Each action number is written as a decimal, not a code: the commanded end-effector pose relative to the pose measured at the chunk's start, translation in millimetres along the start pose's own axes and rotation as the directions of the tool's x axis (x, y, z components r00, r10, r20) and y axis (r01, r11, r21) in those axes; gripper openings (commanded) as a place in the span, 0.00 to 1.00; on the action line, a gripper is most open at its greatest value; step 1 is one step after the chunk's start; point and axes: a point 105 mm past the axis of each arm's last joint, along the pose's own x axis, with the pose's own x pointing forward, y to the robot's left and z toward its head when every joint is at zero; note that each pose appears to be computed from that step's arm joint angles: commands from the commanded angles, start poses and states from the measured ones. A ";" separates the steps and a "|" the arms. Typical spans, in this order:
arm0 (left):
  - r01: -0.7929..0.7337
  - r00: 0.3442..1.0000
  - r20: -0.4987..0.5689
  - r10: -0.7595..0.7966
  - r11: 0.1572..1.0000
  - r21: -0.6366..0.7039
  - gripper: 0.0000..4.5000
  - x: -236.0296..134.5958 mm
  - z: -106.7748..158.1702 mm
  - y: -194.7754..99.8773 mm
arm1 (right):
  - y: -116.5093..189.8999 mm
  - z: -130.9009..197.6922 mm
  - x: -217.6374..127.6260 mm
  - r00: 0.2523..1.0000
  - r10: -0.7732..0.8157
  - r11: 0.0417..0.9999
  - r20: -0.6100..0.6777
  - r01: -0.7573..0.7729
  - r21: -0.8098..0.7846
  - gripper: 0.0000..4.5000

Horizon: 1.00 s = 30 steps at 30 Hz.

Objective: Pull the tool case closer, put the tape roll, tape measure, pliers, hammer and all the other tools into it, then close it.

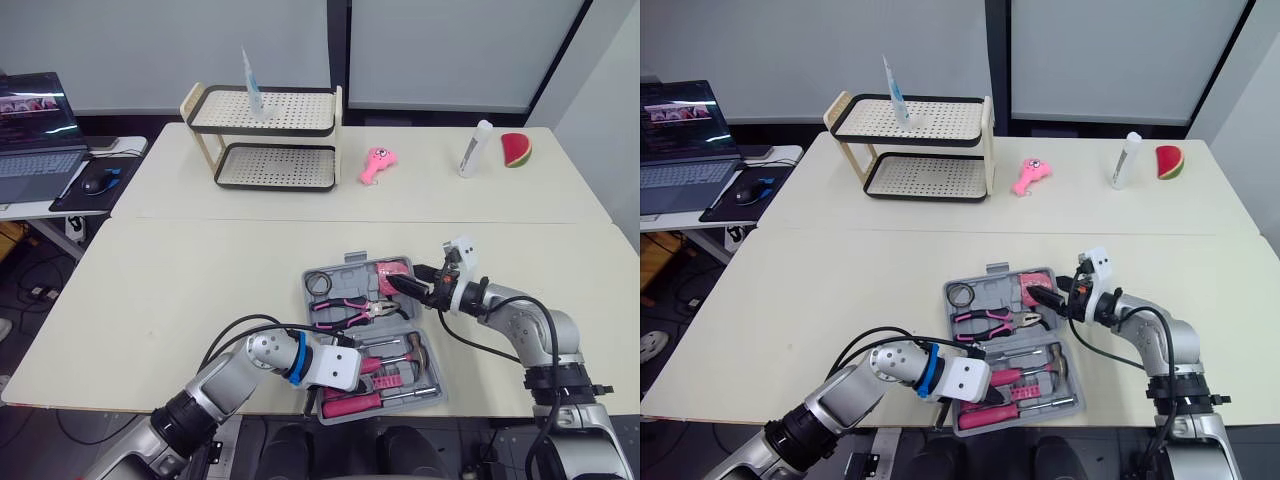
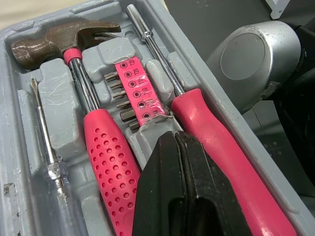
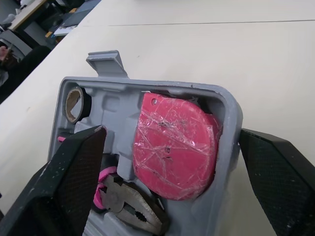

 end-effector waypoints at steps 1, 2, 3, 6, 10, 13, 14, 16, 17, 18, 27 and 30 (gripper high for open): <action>0.073 0.985 -0.147 -0.092 0.989 -0.127 0.00 4.8 -45.4 -26.8 | -6.4 8.4 0.7 0.998 -0.057 0.992 0.016 0.058 -0.109 0.99; 0.069 0.986 -0.144 -0.087 0.990 -0.126 0.00 5.2 -44.7 -25.8 | -9.5 5.5 0.6 0.997 -0.078 0.988 0.000 0.077 -0.134 0.99; 0.058 0.988 -0.133 -0.074 0.991 -0.124 0.00 5.4 -42.6 -23.7 | -10.5 4.6 -0.1 0.996 -0.089 0.986 0.003 0.088 -0.141 0.99; 0.001 0.996 -0.090 -0.012 0.993 -0.122 0.00 4.0 -33.9 -14.0 | -14.7 6.9 -4.9 0.991 -0.135 0.971 0.021 0.136 -0.195 0.99; -0.192 0.970 0.117 0.214 0.965 -0.178 0.00 -16.8 7.8 19.5 | -15.6 19.8 -21.9 0.980 -0.191 0.936 0.052 0.198 -0.290 0.99; -0.279 0.908 0.246 0.340 0.927 -0.250 0.00 -59.0 41.8 36.3 | -21.9 22.3 -41.4 0.969 -0.246 0.897 0.018 0.234 -0.376 0.96; -0.299 0.892 0.260 0.370 0.914 -0.273 0.00 -74.7 48.2 38.9 | -24.7 21.9 -47.7 0.964 -0.267 0.881 0.000 0.244 -0.406 0.91; -0.334 0.882 0.226 0.414 0.887 -0.319 0.00 -100.7 45.8 39.4 | -28.8 18.9 -57.4 0.952 -0.302 0.861 -0.045 0.252 -0.442 0.81; -0.351 0.886 0.182 0.426 0.873 -0.338 0.00 -110.9 37.9 37.7 | -29.9 15.9 -61.6 0.947 -0.311 0.849 -0.075 0.241 -0.469 0.73; -0.376 0.891 0.118 0.439 0.858 -0.349 0.00 -120.5 25.1 35.3 | -30.4 10.9 -66.0 0.941 -0.318 0.834 -0.116 0.220 -0.506 0.65; -0.439 0.898 -0.192 0.395 0.814 -0.381 0.00 -123.2 -55.3 9.2 | -26.4 -24.3 -70.5 0.896 -0.307 0.773 -0.321 0.038 -0.633 0.31; -0.445 0.895 -0.177 0.409 0.812 -0.378 0.00 -104.0 -55.0 14.7 | -26.4 -33.3 -67.1 0.882 -0.305 0.764 -0.358 0.002 -0.645 0.22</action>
